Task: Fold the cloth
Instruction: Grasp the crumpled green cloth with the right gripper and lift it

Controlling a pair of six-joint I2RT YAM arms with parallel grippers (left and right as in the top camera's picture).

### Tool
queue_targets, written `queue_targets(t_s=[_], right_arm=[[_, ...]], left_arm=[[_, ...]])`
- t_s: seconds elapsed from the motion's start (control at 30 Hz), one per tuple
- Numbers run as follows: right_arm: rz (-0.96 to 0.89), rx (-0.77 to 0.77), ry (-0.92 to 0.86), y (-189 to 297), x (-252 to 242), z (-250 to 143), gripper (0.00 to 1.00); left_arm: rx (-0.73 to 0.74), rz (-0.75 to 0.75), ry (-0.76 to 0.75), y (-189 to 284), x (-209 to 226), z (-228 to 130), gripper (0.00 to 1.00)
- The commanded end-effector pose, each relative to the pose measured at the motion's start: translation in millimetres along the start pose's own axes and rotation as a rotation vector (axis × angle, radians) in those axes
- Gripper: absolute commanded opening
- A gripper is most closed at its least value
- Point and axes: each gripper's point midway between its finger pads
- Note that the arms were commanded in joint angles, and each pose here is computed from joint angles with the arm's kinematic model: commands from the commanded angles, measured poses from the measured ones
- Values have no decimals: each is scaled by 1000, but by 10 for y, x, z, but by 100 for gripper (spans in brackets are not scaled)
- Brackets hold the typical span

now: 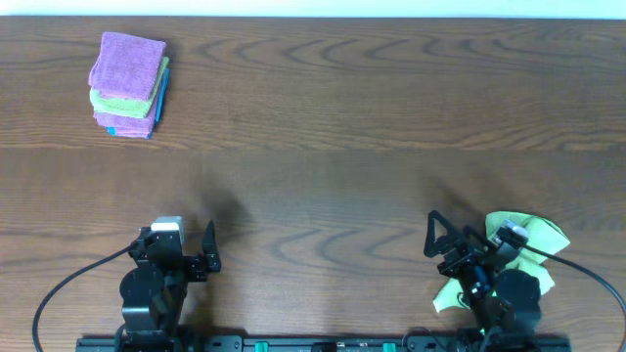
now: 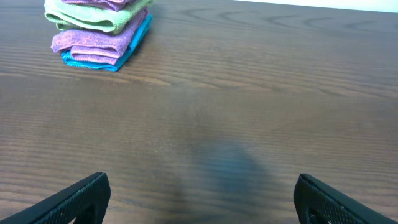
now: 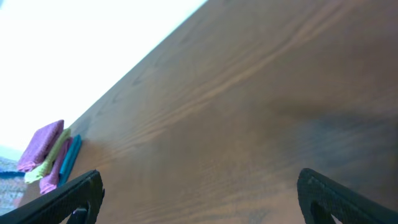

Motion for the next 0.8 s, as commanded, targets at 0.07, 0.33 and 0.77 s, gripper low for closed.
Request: queue_targets(t_s=[0.07,0.33,0.77], right_arm=[[-72,105,-46,-101,-132,-170,99],[-192,261,138,-253,-72,67,99],[-745,827,307,-300,-673,82,99]], left_arm=[[8,23,8,-26,51,-57,95],[8,23,8,-26,51,-57,96],[8,23,8,-26,51,-57,95]])
Point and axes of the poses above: each gripper's point midway between its finger pads, its own y axis back along the fingers, its own x axis along the line the jaws close on, z = x × y, and after that the axes turned 8 degrees about y, right-handed
